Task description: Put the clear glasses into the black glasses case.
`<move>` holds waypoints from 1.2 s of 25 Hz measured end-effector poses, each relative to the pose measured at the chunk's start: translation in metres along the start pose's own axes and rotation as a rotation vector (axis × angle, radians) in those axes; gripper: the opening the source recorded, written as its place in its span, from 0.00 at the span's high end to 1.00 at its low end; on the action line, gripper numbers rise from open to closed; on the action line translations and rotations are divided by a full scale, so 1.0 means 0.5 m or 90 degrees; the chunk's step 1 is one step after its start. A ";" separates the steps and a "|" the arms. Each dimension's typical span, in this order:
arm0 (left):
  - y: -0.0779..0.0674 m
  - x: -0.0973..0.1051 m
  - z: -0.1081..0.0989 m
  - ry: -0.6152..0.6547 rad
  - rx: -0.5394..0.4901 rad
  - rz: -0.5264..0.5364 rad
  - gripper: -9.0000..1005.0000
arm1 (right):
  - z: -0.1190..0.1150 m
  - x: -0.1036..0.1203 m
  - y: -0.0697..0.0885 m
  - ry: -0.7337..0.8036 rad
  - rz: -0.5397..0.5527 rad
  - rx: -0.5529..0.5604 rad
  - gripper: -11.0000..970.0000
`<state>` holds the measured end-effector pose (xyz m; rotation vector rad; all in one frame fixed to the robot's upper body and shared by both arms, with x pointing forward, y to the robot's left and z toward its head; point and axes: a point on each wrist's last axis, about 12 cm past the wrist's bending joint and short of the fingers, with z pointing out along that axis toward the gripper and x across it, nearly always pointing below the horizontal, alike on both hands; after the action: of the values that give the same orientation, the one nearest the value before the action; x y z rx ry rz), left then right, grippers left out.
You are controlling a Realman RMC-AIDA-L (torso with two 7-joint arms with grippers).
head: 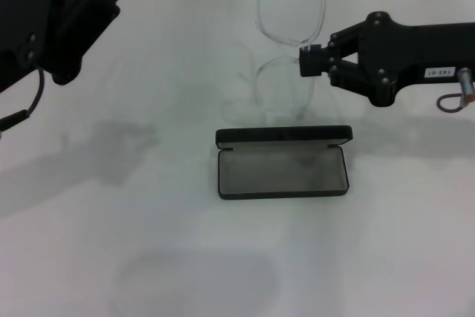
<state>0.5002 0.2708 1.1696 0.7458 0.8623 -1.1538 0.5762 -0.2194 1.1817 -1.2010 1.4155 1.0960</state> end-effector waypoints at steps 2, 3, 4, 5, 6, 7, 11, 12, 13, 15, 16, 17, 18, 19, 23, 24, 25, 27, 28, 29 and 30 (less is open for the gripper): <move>0.000 -0.001 0.003 0.002 0.005 -0.001 0.86 | 0.006 0.004 0.001 -0.007 0.003 -0.007 0.95; 0.000 -0.003 0.007 0.003 0.011 -0.002 0.86 | 0.010 0.007 0.002 -0.014 0.005 -0.011 0.95; -0.001 -0.002 0.017 0.009 0.025 -0.005 0.86 | 0.018 0.011 0.005 -0.032 0.007 -0.022 0.95; -0.001 -0.002 0.021 0.011 0.031 -0.006 0.86 | 0.022 0.013 0.006 -0.041 0.007 -0.028 0.95; -0.001 -0.002 0.021 0.011 0.031 -0.006 0.86 | 0.022 0.013 0.006 -0.041 0.007 -0.028 0.95; -0.001 0.000 0.025 0.013 0.036 -0.007 0.86 | 0.028 0.015 0.008 -0.048 0.006 -0.038 0.95; 0.006 0.010 0.044 0.033 0.052 -0.015 0.86 | 0.042 0.018 0.016 -0.048 -0.002 -0.069 0.95; 0.009 0.012 0.048 0.039 0.054 -0.018 0.86 | 0.048 0.019 0.021 -0.043 -0.006 -0.082 0.95; 0.014 0.013 0.054 0.046 0.056 -0.022 0.86 | 0.057 0.022 0.030 -0.034 -0.014 -0.109 0.95; 0.024 0.013 0.061 0.059 0.053 -0.027 0.86 | 0.062 0.025 0.038 -0.027 -0.025 -0.133 0.95; 0.031 0.012 0.065 0.067 0.051 -0.029 0.86 | 0.064 0.025 0.043 -0.024 -0.031 -0.145 0.95; 0.038 0.010 0.068 0.075 0.048 -0.030 0.86 | 0.063 0.026 0.047 -0.023 -0.035 -0.155 0.95; 0.044 0.009 0.071 0.083 0.047 -0.031 0.86 | 0.062 0.027 0.051 -0.023 -0.038 -0.165 0.95; 0.051 0.009 0.075 0.093 0.045 -0.033 0.86 | 0.060 0.028 0.054 -0.024 -0.042 -0.173 0.95; 0.071 0.011 0.091 0.134 0.050 -0.049 0.86 | 0.056 0.033 0.062 -0.030 -0.047 -0.184 0.95; 0.073 0.013 0.095 0.142 0.053 -0.052 0.86 | 0.056 0.033 0.063 -0.031 -0.048 -0.186 0.95; 0.075 0.016 0.099 0.154 0.057 -0.057 0.86 | 0.056 0.034 0.065 -0.033 -0.049 -0.190 0.95; 0.077 0.024 0.106 0.172 0.063 -0.064 0.87 | 0.054 0.034 0.069 -0.037 -0.052 -0.196 0.95; 0.077 0.026 0.109 0.179 0.066 -0.065 0.87 | 0.054 0.033 0.069 -0.039 -0.054 -0.197 0.95; 0.077 0.027 0.111 0.182 0.069 -0.067 0.87 | 0.053 0.032 0.069 -0.040 -0.055 -0.197 0.95; 0.077 0.029 0.112 0.186 0.070 -0.070 0.87 | 0.053 0.032 0.069 -0.040 -0.056 -0.197 0.95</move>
<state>0.5503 0.2259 1.1863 0.9847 1.1007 -1.2151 0.5436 -0.1916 1.1639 -1.4189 1.1612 1.3122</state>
